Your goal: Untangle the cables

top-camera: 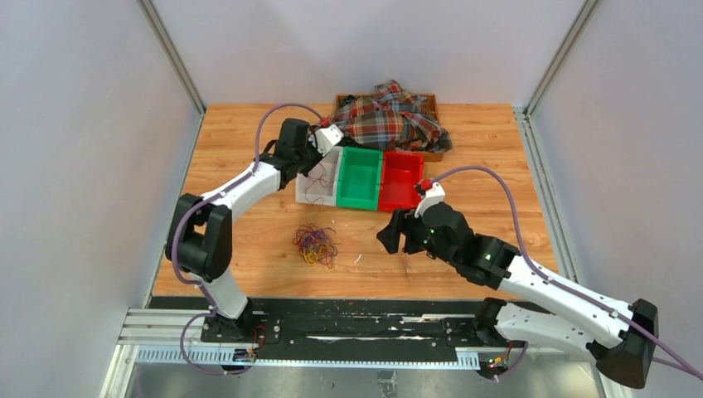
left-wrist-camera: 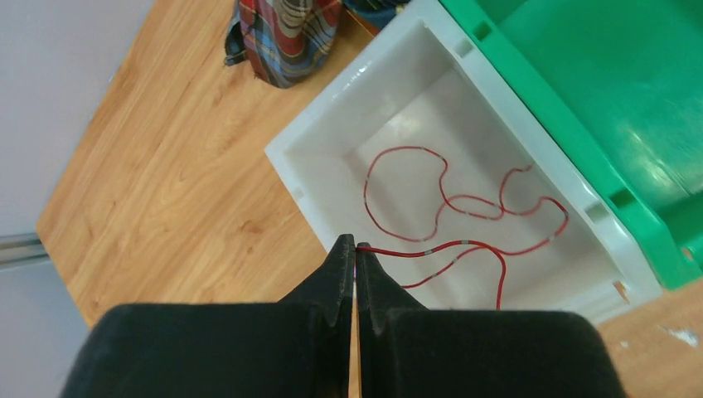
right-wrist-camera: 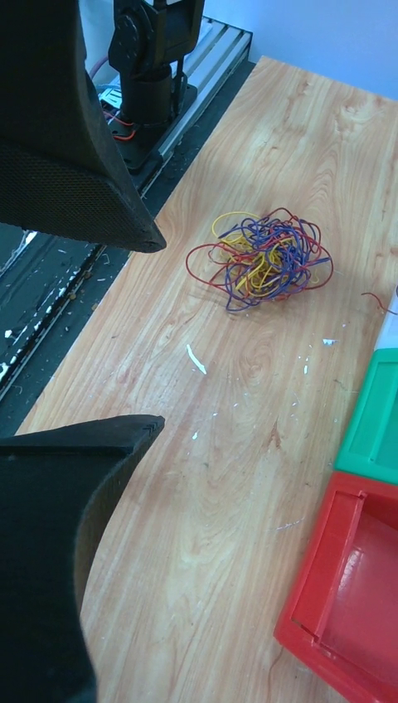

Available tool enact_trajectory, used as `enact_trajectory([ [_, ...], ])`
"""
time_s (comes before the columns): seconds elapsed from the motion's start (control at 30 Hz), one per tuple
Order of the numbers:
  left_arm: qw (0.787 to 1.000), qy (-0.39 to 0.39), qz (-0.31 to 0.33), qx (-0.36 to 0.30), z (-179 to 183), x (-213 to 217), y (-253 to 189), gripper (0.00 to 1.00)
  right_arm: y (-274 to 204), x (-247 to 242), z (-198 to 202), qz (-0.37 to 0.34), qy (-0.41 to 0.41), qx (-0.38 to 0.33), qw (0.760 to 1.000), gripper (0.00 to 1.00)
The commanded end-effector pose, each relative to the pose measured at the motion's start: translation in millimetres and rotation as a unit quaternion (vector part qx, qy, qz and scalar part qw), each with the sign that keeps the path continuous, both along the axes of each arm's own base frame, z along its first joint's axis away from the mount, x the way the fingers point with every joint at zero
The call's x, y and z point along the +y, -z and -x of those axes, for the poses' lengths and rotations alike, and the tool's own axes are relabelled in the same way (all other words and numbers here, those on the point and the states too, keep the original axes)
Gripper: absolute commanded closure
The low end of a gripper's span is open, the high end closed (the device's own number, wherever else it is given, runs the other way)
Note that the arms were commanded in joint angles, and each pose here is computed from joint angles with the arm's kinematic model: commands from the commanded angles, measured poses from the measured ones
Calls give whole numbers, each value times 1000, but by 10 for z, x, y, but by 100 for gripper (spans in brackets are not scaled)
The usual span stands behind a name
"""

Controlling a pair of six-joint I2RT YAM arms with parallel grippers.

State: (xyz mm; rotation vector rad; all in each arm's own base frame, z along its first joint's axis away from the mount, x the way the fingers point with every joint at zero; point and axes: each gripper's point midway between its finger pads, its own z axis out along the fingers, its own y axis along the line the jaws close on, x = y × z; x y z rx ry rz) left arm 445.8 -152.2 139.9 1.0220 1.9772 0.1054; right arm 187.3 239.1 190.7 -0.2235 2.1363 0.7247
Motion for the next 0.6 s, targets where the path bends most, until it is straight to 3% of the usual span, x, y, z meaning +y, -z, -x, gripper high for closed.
enact_trajectory([
  [0.0, 996, -28, 21, -81, -364, -74, -237, 100, -25, 20, -100, -5, 14, -11, 1000, 28],
  [0.3, 986, -34, 25, -164, -819, -172, -795, 100, 29, 38, -155, 2, 19, -7, 1000, 28],
  [0.4, 985, -34, 21, -167, -825, -163, -670, 100, 56, 29, -164, 2, 21, -6, 1000, 28],
  [0.57, 993, -24, -5, -118, -635, -128, -137, 100, 91, -39, -165, 2, 29, -3, 1000, 29],
])
